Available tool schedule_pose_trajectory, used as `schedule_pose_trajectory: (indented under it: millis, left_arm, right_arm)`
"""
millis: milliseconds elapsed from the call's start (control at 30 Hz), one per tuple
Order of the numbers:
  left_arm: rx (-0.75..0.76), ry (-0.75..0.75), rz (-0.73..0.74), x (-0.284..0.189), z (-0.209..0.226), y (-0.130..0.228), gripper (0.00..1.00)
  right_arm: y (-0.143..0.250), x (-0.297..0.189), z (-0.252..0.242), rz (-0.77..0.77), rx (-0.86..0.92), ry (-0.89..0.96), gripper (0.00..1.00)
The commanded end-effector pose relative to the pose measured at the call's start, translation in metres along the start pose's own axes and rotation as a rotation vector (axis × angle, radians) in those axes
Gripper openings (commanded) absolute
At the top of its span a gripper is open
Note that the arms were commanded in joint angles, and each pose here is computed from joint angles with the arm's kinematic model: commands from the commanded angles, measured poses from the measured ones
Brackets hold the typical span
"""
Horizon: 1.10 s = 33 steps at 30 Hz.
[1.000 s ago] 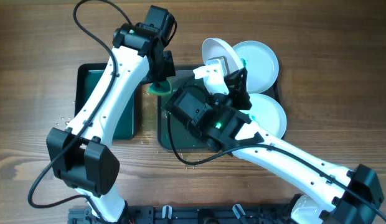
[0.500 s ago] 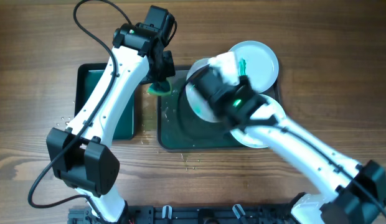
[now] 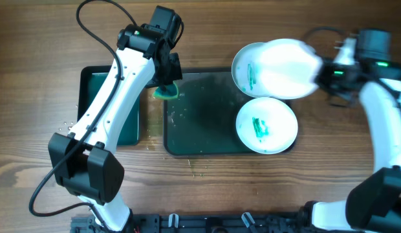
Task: Clean dirty plates on tray and stack at the side
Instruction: 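Set the plate down on the table right of the tray and release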
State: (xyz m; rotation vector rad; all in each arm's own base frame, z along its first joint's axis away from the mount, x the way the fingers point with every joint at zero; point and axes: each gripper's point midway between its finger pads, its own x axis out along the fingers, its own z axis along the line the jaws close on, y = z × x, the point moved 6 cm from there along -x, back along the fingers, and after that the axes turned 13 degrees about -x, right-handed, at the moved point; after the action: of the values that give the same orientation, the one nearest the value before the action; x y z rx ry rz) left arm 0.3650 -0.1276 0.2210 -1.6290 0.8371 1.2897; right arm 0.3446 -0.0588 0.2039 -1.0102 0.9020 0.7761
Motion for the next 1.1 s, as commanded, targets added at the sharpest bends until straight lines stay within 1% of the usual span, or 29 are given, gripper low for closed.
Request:
schedule_pose_trajectory:
  millis: [0, 67, 167, 400, 500, 533, 567, 600, 667, 733, 833, 867, 900, 967, 1067]
  left_arm:
    - [0.012, 0.025, -0.014, -0.008, -0.002, -0.002, 0.04]
    - [0.012, 0.025, -0.014, -0.008, -0.002, -0.002, 0.04]
    - [0.012, 0.025, -0.015, -0.008, -0.002, -0.002, 0.04]
    - [0.013, 0.025, -0.015, -0.008, -0.002, -0.002, 0.04]
    - [0.013, 0.025, -0.015, -0.008, -0.002, -0.002, 0.04]
    - [0.013, 0.025, -0.015, -0.008, -0.002, -0.002, 0.04]
    - [0.013, 0.025, -0.014, -0.008, -0.002, -0.002, 0.04]
    - [0.013, 0.025, -0.014, -0.008, -0.002, -0.002, 0.04]
    - [0.013, 0.025, -0.014, -0.008, -0.002, -0.002, 0.04]
    - [0.013, 0.025, -0.015, -0.008, -0.002, -0.002, 0.04]
    - [0.013, 0.025, -0.014, -0.008, -0.002, -0.002, 0.04]
    - [0.013, 0.025, -0.014, -0.008, -0.002, -0.002, 0.04]
    - [0.013, 0.025, -0.015, -0.008, -0.002, -0.002, 0.04]
    - [0.013, 0.025, -0.015, -0.008, -0.002, -0.002, 0.04]
    - [0.013, 0.025, -0.014, -0.008, -0.002, -0.002, 0.04]
  right_arm:
    - [-0.002, -0.013, -0.062, -0.036, 0.228, 0.105, 0.04]
    - [0.004, -0.012, -0.094, -0.053, 0.329, 0.226, 0.04]
    - [0.019, -0.001, -0.122, -0.063, 0.409, 0.34, 0.04]
    - [0.05, 0.043, -0.135, -0.081, 0.416, 0.357, 0.04]
    - [0.054, 0.052, -0.138, -0.112, 0.41, 0.355, 0.04]
    - [0.053, 0.053, -0.138, -0.125, 0.406, 0.354, 0.06]
    - [0.052, 0.054, -0.138, -0.133, 0.404, 0.353, 0.1]
    - [0.051, 0.054, -0.138, -0.138, 0.403, 0.352, 0.17]
    - [0.049, 0.054, -0.134, -0.134, 0.389, 0.314, 0.31]
    - [0.048, 0.055, -0.125, -0.111, 0.339, 0.238, 0.38]
    - [0.05, 0.046, -0.104, -0.025, 0.247, 0.093, 0.4]
    - [0.052, 0.043, -0.1, 0.002, 0.241, 0.071, 0.4]
    - [0.057, 0.04, -0.094, 0.047, 0.245, 0.033, 0.4]
    - [0.069, 0.037, -0.076, 0.131, 0.19, -0.071, 0.4]
    - [0.087, 0.038, -0.059, 0.229, 0.12, -0.107, 0.39]
